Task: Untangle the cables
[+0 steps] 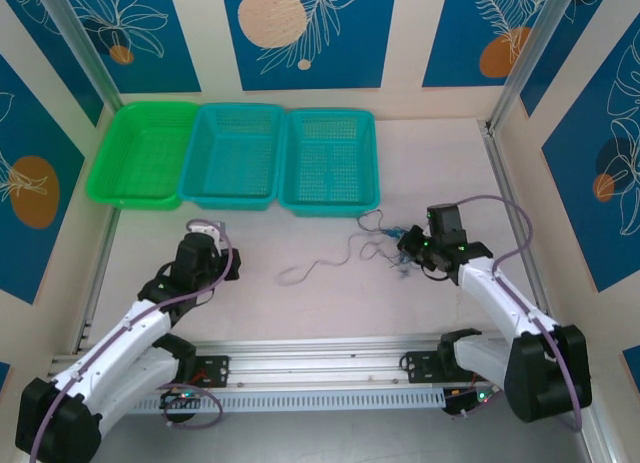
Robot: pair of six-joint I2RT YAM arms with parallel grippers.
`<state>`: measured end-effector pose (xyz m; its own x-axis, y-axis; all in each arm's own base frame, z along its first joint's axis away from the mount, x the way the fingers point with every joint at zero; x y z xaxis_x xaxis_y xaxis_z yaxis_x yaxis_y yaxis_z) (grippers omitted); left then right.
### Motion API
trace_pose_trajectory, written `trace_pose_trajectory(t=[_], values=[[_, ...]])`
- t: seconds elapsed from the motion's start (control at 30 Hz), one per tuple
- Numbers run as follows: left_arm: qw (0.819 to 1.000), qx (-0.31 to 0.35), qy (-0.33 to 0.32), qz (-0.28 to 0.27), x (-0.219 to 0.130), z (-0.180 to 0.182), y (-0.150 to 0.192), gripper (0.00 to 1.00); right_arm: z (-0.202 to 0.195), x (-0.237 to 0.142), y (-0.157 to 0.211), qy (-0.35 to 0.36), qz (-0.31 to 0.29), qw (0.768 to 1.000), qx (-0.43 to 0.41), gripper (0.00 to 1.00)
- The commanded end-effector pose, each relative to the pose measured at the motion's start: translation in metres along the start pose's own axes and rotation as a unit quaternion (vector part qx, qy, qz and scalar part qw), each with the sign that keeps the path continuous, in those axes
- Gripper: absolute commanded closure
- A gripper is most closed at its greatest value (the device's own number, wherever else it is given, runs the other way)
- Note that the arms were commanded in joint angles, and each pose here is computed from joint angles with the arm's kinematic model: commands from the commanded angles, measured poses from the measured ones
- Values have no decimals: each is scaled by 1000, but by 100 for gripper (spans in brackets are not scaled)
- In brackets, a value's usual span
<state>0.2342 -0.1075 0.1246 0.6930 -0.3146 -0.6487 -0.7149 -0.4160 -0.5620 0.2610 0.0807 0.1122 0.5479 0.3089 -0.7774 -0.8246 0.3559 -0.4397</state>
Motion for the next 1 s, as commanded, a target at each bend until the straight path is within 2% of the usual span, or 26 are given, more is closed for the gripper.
trace_pose_trajectory(t=[0.0, 0.07, 0.13, 0.2, 0.27, 0.4, 0.53, 0.6, 0.67, 0.8, 0.97], values=[[1000, 11, 14, 13, 3, -2, 5, 100, 13, -10, 3, -34, 11, 999, -31, 100], [996, 27, 85, 26, 4, -26, 7, 100, 38, -14, 1, -106, 16, 993, -57, 100], [981, 46, 187, 35, -4, -59, 8, 100, 62, -20, 1, -168, 20, 982, -81, 100], [962, 69, 263, 34, -16, -87, 8, 86, 81, -30, 1, -204, 19, 973, -109, 100], [950, 107, 290, 26, -25, -103, 7, 75, 95, -39, -1, -221, 12, 965, -140, 100], [932, 194, 304, 16, -34, -127, 11, 61, 124, -62, 0, -250, 0, 945, -210, 100], [929, 243, 278, 11, -22, -135, 12, 53, 146, -84, 5, -269, -6, 924, -272, 100], [927, 262, 268, 14, -14, -138, 13, 41, 157, -98, 9, -285, -9, 910, -301, 100], [923, 276, 267, 11, -9, -141, 14, 34, 165, -112, 13, -298, -13, 897, -326, 100], [915, 298, 271, 3, -5, -145, 17, 31, 176, -133, 19, -311, -25, 879, -359, 100], [898, 318, 303, 21, -2, -160, 36, 28, 188, -155, 19, -346, -42, 861, -369, 100]])
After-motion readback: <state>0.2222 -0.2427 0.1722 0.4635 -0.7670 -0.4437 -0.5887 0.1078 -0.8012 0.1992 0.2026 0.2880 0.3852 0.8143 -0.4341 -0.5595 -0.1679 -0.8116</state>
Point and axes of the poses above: each hand's point on the last joint's axis, 136 mm out from that joint toward the fingers, its own x axis out along the fingers, its own z axis along the line the jaws close on, y = z × x, the point moved 2 cm from there along -x, back along the fingers, and after that the axes turned 14 degrees about -x, right-handed, at the moved point
